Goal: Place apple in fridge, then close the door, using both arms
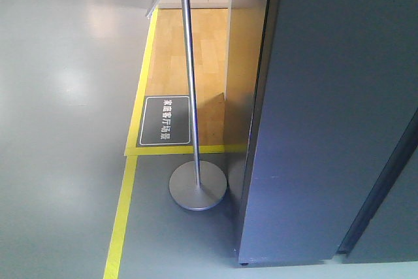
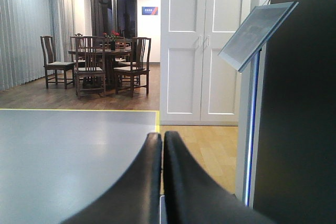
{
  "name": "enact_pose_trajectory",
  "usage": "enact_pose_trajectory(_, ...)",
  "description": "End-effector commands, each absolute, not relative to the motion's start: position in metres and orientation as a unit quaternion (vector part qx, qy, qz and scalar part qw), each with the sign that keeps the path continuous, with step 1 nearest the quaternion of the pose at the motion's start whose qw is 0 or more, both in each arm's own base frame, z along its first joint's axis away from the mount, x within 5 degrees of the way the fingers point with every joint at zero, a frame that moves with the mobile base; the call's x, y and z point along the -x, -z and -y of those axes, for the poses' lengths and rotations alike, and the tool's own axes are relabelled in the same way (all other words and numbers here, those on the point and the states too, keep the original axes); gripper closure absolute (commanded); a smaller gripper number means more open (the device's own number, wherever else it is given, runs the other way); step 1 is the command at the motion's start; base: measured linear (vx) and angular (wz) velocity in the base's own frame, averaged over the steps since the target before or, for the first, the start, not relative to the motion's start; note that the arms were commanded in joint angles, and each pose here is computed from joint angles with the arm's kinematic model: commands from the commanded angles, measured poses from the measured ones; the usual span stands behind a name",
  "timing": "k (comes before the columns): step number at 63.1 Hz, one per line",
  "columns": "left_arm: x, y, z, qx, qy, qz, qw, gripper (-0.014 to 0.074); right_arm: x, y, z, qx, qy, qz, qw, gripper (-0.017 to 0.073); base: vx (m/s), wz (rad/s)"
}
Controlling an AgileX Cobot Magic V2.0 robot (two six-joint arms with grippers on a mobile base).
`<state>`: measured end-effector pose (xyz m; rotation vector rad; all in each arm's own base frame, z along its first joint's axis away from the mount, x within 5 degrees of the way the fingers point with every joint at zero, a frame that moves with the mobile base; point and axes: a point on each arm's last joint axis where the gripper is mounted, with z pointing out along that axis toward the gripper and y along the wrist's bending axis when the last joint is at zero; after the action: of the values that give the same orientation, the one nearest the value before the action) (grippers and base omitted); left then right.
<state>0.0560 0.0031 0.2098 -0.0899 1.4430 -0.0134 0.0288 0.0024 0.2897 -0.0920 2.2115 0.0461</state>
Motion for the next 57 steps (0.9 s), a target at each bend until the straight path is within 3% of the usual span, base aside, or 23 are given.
enact_pose_trajectory(1,-0.055,-0.208,-0.003,0.048,0.013,-0.635,0.771,0.06,-0.035,-0.302,-0.001,0.044,0.0,-0.865,0.5,0.0563,0.0,0.0)
enact_pose_trajectory(25,-0.055,-0.208,-0.003,0.048,0.013,-0.635,0.771,0.06,-0.051,-0.23,-0.003,0.054,0.003,-0.695,0.717,0.0563,0.0,0.0)
enact_pose_trajectory(35,-0.055,-0.208,-0.003,0.048,0.013,-0.635,0.771,0.06,-0.055,-0.204,-0.005,0.054,-0.001,-0.662,0.748,0.0563,0.0,0.0)
enact_pose_trajectory(57,-0.055,-0.208,-0.003,0.048,0.013,-0.635,0.771,0.06,-0.055,-0.205,-0.001,0.024,0.009,-0.663,0.748,0.0563,0.0,0.0)
